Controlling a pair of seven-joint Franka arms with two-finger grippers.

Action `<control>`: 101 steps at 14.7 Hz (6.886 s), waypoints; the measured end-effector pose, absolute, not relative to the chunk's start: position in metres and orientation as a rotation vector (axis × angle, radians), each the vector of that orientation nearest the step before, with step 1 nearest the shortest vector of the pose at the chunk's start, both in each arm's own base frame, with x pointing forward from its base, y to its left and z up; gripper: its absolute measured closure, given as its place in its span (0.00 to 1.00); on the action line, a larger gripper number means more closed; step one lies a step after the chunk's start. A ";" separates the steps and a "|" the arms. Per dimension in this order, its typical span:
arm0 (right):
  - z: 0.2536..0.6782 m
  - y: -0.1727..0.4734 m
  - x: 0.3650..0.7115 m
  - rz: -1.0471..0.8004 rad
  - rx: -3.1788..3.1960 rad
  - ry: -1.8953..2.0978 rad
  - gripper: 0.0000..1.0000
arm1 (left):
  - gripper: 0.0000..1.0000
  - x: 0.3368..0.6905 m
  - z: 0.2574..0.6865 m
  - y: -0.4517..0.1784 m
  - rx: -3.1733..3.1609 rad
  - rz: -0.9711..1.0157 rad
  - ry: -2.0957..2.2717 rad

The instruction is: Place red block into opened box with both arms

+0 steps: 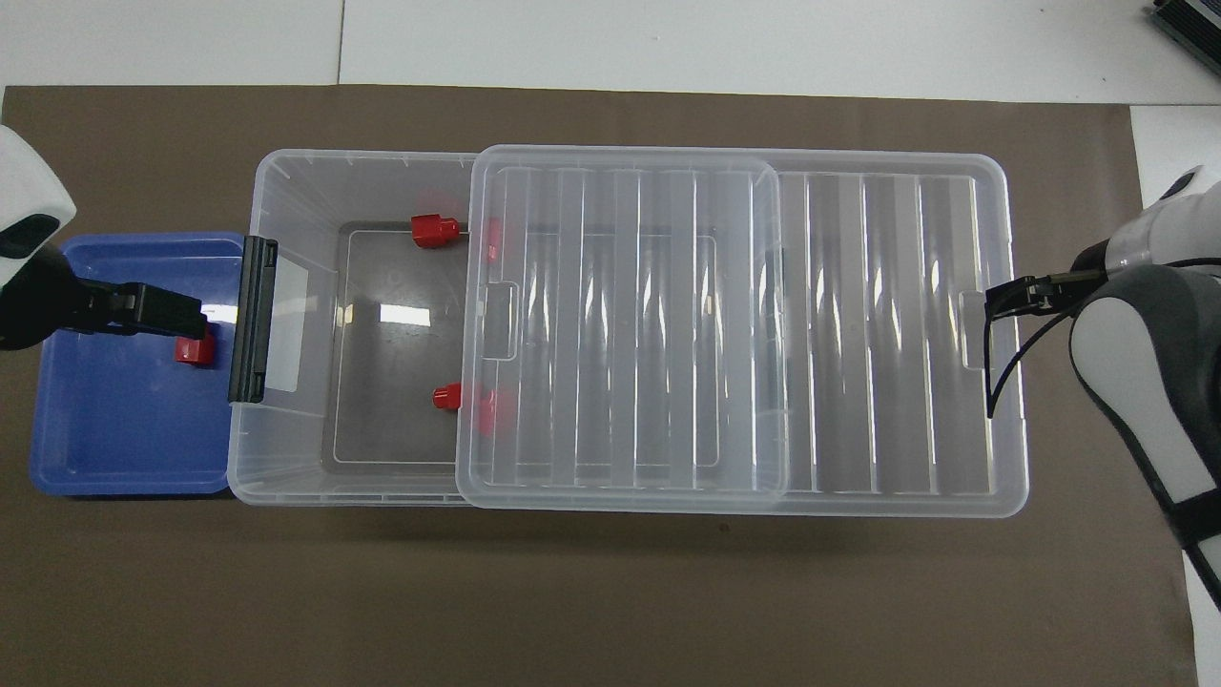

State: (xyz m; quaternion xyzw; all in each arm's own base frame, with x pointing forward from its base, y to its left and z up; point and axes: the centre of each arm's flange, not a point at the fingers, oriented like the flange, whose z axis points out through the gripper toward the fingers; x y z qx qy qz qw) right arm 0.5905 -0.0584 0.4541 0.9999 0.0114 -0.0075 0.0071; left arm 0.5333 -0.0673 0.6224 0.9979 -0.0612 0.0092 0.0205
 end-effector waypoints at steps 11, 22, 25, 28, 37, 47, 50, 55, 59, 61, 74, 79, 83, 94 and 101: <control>0.454 -0.074 0.589 -0.024 3.127 -0.006 0.00 | 0.00 0.533 0.622 -0.067 3.095 0.028 -0.190; 0.503 -0.044 0.578 -0.004 3.130 0.042 0.00 | 0.00 0.551 0.599 -0.017 3.106 0.231 -0.040; 0.530 -0.020 0.569 0.025 3.129 -0.013 0.00 | 0.00 0.551 0.558 0.017 3.126 0.228 -0.036; 0.556 -0.008 0.555 0.044 3.125 -0.077 0.00 | 0.00 0.558 0.529 0.062 3.162 0.217 -0.152; 0.637 0.004 0.547 0.022 3.124 -0.125 0.00 | 0.00 0.600 0.374 0.080 3.186 0.321 -0.160; 0.644 0.009 0.555 0.010 3.127 -0.110 0.00 | 0.00 0.560 0.303 0.089 3.184 0.193 -0.147; 0.645 0.011 0.555 0.015 3.128 -0.104 0.00 | 0.00 0.557 0.302 0.088 3.183 0.196 -0.142; 0.649 0.012 0.552 -0.008 3.125 -0.105 0.00 | 0.41 0.557 0.305 0.085 3.182 0.206 -0.111; 0.648 0.007 0.551 -0.019 3.124 -0.119 0.00 | 0.66 0.557 0.305 0.084 3.182 0.205 -0.108; 0.648 0.007 0.551 -0.023 3.124 -0.119 0.00 | 0.66 0.557 0.305 0.084 3.181 0.206 -0.108; 0.644 0.005 0.549 -0.056 3.122 -0.130 0.00 | 0.66 0.597 0.550 -0.037 3.072 -0.065 0.244; 0.644 0.007 0.549 -0.056 3.122 -0.126 0.00 | 0.66 0.593 0.531 -0.143 3.036 0.043 0.395; 0.644 0.007 0.549 -0.056 3.122 -0.126 0.00 | 0.66 0.592 0.471 -0.145 3.045 0.127 0.385; 0.644 0.007 0.549 -0.056 3.122 -0.126 0.00 | 0.66 0.564 0.367 -0.182 3.129 0.218 0.176; 0.644 0.007 0.549 -0.056 3.122 -0.126 0.00 | 0.66 0.564 0.313 -0.185 3.151 0.247 0.096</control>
